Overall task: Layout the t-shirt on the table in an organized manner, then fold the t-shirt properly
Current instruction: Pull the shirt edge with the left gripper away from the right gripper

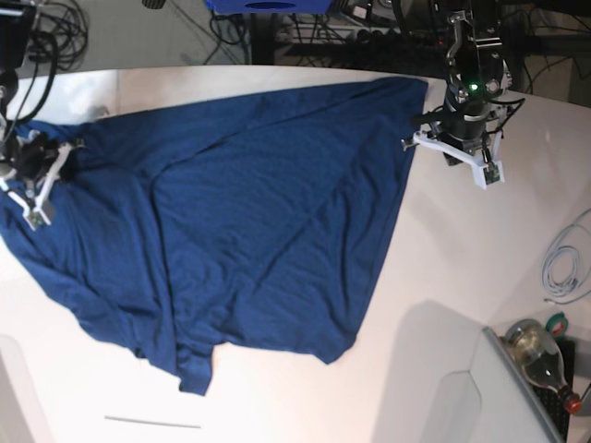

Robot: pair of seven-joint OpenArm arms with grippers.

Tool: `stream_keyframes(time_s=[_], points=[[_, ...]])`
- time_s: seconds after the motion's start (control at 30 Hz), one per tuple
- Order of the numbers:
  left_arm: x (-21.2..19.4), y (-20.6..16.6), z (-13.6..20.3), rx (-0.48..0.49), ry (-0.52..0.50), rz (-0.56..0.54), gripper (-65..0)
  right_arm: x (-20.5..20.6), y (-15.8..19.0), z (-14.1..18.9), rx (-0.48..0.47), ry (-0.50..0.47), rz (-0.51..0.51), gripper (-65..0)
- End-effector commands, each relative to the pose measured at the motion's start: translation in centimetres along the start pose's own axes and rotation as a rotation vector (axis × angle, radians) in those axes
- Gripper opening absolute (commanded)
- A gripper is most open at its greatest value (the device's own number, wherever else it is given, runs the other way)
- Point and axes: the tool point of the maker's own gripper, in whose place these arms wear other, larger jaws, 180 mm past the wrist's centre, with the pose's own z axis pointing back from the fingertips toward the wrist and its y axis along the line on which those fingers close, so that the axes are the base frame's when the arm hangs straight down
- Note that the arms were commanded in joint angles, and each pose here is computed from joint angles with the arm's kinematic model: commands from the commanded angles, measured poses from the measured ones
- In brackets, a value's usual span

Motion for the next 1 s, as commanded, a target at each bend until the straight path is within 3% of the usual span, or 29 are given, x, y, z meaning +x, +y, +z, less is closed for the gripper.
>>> stream_keyframes(time_s=[0.0, 0.17, 0.3, 0.5, 0.63, 0.8, 0.97], points=[[1.1, 0.1, 0.1, 0.002, -0.037, -0.008, -65.0, 1.1, -0.9, 1.0, -0.024, -0.040, 0.018, -63.5], [1.2, 0.0, 0.1, -0.002, -0.040, -0.008, -65.0, 0.1, -1.4, 3.0, -0.072, -0.064, 0.016, -65.0], [1.3, -0.7, 0.0, -0.018, -0.041, 0.000, -65.0, -1.2, -0.9, 4.1, -0.087, -0.029, 0.025, -65.0], [2.2, -6.5, -1.2, -0.142, -0.043, -0.050, -65.0, -1.6, 0.6, 4.8, -0.088, -0.032, 0.031, -65.0], [0.9, -10.1, -2.9, -0.202, 0.010, -0.110, -65.0, -2.2, 1.2, 4.6, -0.079, 0.006, 0.021, -65.0], [-1.1, -9.8, -4.8, -0.181, 0.085, -0.127, -65.0, -3.6, 2.1, 5.6, -0.085, 0.033, 0.052, -65.0], [-1.2, -9.6, -5.1, -0.175, 0.091, -0.131, -65.0, -6.0, 2.9, 6.4, -0.084, 0.109, 0.067, -65.0]])
